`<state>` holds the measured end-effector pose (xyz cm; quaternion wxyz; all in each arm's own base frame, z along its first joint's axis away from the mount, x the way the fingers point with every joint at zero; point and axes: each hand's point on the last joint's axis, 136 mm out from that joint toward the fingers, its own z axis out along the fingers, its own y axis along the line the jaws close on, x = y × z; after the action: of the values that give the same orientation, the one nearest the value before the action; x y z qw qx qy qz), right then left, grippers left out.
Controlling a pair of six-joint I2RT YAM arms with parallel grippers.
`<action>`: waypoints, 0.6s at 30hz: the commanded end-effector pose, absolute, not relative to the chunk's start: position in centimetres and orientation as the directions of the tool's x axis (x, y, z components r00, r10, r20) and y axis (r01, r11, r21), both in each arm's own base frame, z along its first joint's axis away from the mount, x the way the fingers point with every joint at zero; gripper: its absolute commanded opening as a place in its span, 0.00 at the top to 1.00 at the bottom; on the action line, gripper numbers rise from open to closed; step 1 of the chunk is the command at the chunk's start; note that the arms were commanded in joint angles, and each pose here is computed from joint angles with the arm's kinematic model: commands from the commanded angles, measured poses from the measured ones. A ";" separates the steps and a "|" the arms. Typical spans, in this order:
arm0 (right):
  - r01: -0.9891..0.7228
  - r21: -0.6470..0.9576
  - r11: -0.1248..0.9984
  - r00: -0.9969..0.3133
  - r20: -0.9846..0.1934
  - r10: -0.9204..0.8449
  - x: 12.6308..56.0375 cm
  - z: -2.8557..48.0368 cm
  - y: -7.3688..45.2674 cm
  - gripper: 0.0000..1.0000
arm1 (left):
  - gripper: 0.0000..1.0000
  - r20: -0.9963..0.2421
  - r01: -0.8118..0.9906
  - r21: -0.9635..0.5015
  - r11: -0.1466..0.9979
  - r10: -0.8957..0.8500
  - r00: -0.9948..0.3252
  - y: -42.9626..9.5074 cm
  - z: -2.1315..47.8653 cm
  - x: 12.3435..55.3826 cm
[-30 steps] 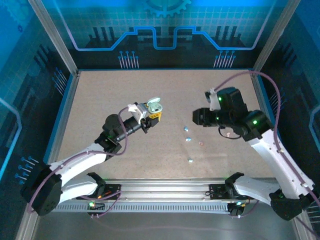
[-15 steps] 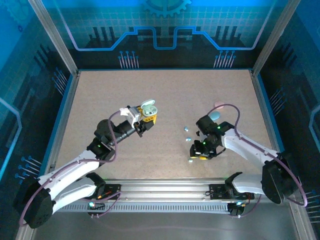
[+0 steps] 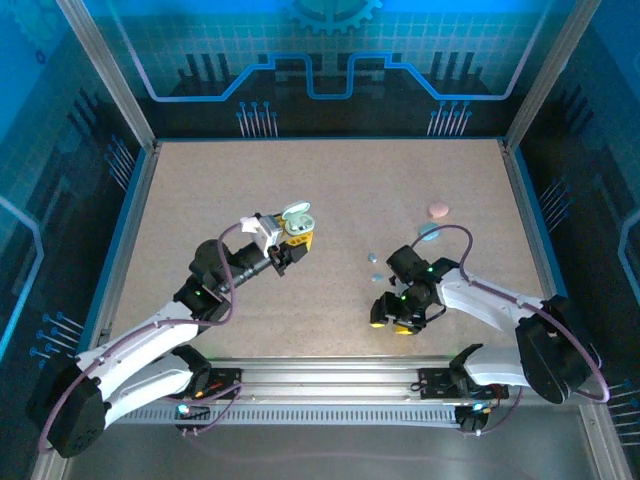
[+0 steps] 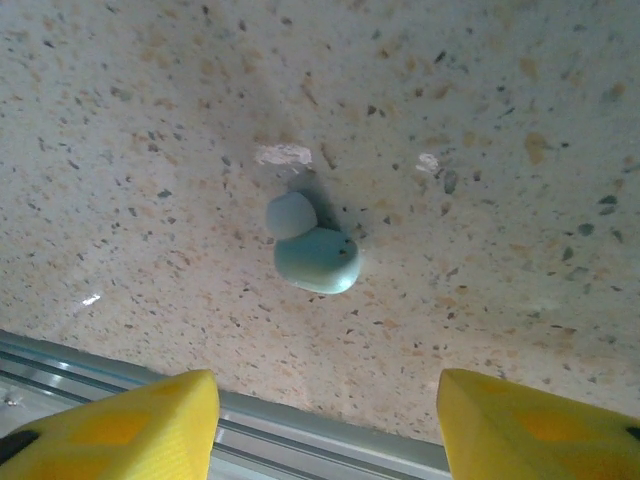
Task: Insert wireless bluetooth earbuds into charging case
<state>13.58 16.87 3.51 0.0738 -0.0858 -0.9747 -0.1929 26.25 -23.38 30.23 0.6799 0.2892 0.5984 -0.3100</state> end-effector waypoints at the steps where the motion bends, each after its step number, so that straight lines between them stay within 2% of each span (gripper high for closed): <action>1: 0.239 0.423 0.874 -0.967 0.186 0.174 14.1 3.6 18.3 0.41 | 0.65 -0.992 0.769 0.018 0.639 -0.087 0.096 -23.5 30.2 26.2; 13: 0.240 0.426 0.872 -0.969 0.159 0.188 15.7 2.2 19.2 0.50 | 0.65 -0.992 0.764 0.021 0.645 -0.079 0.094 -23.5 30.0 26.4; 18: 0.199 0.418 0.886 -0.980 0.112 0.167 16.8 2.6 19.3 0.52 | 0.65 -0.993 0.761 0.024 0.648 -0.074 0.094 -23.5 29.9 26.5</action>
<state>15.66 18.74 2.00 0.0605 -0.1116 -0.9667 -0.2222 26.48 -23.52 29.77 0.6754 0.2900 0.6034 -0.3092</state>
